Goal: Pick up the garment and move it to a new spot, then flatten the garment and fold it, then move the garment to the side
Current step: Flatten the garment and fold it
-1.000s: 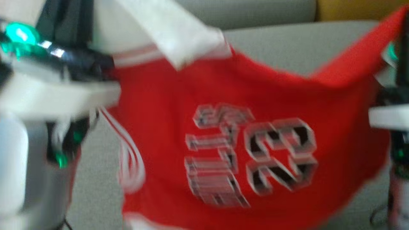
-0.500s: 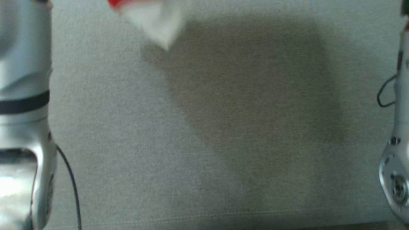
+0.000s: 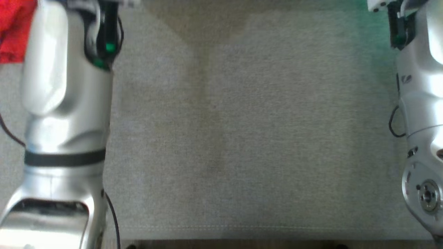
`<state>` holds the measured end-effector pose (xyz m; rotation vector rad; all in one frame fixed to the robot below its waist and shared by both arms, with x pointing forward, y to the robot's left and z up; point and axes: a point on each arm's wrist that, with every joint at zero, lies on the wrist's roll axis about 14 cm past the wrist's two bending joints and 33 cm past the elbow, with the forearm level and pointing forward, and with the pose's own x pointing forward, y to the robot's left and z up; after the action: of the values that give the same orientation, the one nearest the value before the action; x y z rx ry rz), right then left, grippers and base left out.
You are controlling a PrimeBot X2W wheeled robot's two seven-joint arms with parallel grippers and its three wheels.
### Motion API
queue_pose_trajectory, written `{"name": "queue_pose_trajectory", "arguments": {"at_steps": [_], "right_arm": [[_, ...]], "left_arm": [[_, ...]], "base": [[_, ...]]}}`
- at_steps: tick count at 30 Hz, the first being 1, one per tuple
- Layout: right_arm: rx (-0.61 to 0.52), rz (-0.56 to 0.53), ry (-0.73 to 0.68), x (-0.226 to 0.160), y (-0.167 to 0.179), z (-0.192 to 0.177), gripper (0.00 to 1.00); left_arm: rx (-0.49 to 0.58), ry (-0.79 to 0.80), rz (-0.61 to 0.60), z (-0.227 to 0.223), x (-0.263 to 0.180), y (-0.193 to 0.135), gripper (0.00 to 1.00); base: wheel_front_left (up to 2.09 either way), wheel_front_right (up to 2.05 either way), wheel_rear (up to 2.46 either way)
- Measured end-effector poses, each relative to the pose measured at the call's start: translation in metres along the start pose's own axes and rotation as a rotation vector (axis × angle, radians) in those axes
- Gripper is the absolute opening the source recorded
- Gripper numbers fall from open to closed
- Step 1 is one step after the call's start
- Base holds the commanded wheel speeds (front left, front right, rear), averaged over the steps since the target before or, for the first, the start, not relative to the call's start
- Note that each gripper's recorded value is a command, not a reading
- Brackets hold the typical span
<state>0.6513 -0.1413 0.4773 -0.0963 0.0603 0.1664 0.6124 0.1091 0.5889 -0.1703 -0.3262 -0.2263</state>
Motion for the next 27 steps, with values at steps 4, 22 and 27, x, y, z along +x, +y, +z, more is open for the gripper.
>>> {"name": "queue_pose_trajectory", "arguments": {"at_steps": [4,22,27], "right_arm": [[0.038,0.01,0.05,0.001,0.01,-0.035,0.0],[0.23,-0.077,-0.052,-0.08,-0.004,-0.029,0.0],[0.253,-0.106,-0.085,-0.118,-0.012,-0.02,0.0]], "left_arm": [[-0.064,0.094,0.048,-0.042,-0.028,0.021,0.0],[-0.237,0.143,0.14,-0.039,-0.127,0.019,0.0],[-0.24,0.174,0.12,-0.031,-0.163,0.0,0.0]], "base": [[0.0,0.0,0.0],[0.0,0.0,0.0],[0.0,0.0,0.0]]}}
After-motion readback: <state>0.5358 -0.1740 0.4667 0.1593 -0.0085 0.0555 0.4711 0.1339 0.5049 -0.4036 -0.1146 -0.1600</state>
